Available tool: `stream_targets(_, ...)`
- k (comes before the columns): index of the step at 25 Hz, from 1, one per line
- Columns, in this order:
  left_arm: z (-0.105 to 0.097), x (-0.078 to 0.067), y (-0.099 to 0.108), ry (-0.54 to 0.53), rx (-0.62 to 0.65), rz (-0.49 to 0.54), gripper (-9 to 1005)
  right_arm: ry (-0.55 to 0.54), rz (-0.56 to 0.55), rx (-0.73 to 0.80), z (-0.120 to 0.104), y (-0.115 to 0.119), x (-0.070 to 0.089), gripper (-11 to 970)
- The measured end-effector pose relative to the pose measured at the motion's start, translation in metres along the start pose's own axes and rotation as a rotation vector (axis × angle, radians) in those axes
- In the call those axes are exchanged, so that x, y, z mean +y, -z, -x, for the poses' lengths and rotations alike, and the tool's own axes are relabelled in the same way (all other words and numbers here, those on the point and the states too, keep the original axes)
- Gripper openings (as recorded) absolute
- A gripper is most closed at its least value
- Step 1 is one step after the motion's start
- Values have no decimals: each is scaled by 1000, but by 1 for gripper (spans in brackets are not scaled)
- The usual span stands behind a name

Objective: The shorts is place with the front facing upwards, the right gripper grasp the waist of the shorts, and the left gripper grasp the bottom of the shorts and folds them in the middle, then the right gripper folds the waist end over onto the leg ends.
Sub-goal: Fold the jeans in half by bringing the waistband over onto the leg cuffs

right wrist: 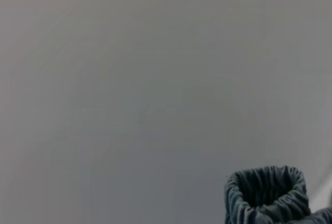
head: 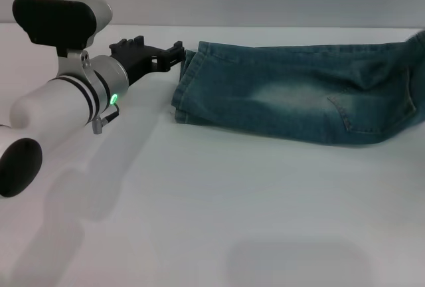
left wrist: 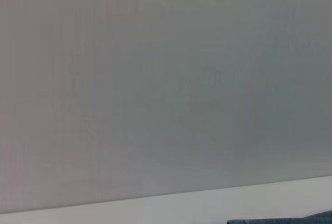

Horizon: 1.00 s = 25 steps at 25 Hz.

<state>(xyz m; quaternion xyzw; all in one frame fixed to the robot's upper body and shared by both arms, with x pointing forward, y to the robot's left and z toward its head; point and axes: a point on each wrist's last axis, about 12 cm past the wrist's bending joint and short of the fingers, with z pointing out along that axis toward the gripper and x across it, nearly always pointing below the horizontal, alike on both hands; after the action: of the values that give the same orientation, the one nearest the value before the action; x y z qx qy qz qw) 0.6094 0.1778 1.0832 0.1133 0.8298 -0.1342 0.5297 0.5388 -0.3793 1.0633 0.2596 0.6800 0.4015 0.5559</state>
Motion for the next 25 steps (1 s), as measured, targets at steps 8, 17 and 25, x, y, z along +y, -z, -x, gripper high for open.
stream_targets(8, -10, -5, 3, 7, -4, -17, 807, 29, 162, 143, -5, -59, 54, 86)
stream_targets(17, -19, 0, 7, 22, 3, -2, 806, 95, 214, 302, -33, -112, 100, 87)
stream_targets(25, -24, 44, 26, 130, -72, 132, 806, 146, 239, 419, -61, -138, 129, 88)
